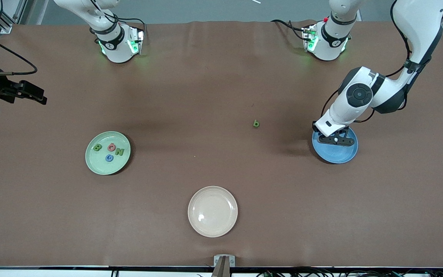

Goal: Sort upper and lower case letters into plates
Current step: 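Release the blue x onto the blue plate with the left gripper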

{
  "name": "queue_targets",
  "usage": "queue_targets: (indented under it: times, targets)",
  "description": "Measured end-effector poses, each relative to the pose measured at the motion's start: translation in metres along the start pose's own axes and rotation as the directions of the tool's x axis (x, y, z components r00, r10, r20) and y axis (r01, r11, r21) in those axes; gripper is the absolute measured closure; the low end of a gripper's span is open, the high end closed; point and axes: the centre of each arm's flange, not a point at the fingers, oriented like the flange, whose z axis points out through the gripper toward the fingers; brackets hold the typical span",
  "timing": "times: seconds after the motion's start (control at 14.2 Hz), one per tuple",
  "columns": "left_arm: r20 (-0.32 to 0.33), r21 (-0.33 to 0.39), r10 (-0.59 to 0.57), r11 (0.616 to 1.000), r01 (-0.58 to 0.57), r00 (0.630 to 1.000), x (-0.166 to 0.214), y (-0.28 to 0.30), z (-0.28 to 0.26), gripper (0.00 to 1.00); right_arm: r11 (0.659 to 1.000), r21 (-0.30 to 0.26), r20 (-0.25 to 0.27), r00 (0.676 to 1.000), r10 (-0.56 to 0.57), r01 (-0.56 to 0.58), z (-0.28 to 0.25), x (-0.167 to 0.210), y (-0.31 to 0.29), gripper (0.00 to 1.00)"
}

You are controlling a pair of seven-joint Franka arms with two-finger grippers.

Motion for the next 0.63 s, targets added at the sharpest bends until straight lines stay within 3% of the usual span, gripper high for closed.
queue_targets:
  times: [0.63]
  targets:
    - [-0.003, -0.027, 0.048, 0.998, -0.048, 0.999, -0.001, -0.014, 0.037, 0.67, 1.0, 0.002, -0.025, 1.0, -0.003, 0.003, -0.019, -0.016, 0.0, 0.0]
